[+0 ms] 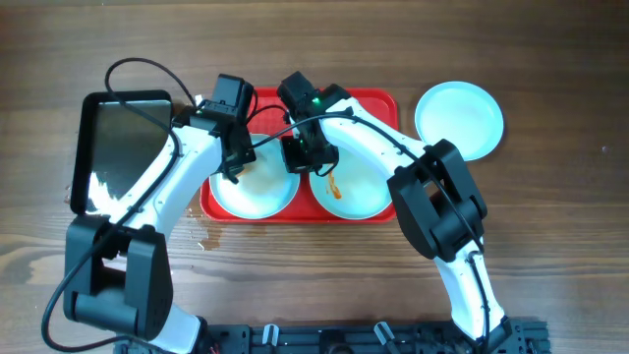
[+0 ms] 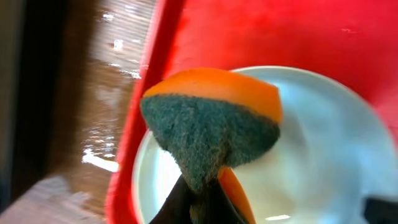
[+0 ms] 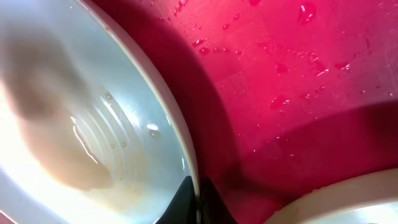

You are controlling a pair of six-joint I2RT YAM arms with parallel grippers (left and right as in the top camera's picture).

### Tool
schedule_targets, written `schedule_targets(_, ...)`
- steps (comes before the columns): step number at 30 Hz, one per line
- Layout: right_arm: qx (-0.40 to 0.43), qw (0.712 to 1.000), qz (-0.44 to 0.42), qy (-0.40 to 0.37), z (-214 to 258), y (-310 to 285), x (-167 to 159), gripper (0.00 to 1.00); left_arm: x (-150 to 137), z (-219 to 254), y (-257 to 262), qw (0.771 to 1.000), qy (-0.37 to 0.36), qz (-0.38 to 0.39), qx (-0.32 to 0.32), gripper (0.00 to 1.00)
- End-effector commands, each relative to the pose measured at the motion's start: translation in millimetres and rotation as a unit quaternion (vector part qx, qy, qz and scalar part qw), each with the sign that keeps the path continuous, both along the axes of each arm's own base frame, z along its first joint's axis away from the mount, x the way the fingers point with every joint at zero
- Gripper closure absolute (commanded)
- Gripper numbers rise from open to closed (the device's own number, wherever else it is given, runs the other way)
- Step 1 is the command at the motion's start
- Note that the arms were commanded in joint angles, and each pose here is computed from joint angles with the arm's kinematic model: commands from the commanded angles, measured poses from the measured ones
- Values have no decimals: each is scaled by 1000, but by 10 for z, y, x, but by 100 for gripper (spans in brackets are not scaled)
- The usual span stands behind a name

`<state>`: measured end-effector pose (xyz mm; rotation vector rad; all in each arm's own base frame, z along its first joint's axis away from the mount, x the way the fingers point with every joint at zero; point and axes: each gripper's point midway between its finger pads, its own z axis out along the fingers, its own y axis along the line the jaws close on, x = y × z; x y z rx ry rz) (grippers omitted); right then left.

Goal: Clean dirty plates on tray and stack at the side
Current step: 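Scrub the back-left plate with the sponge in the left gripper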

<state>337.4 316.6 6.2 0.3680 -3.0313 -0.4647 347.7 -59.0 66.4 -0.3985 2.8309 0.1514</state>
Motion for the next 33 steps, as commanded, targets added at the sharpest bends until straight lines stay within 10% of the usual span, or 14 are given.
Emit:
schedule_targets(1, -9, 1000, 0, 7, -87, -22, -16, 96, -20, -181, -267, 997, 21, -22, -66, 96)
schedule_targets(10, -9, 1000, 0, 7, -87, -20, -13, 96, -215, -589, -560, 984, 91, -36, -146, 96)
schedule_targets(22, -19, 1000, -2, 3, -97, -55, 0, 96, -553, -280, 805, 962, 113, 64, 238, 96)
schedule_targets(30, -27, 999, -22, -6, -104, -70, 55, 96, -93, 101, 767, 965, 16, 115, 235, 96)
schedule_targets(33, -18, 999, -28, -15, -56, -38, 103, 96, 43, 325, 511, 981, -14, 129, 144, 96)
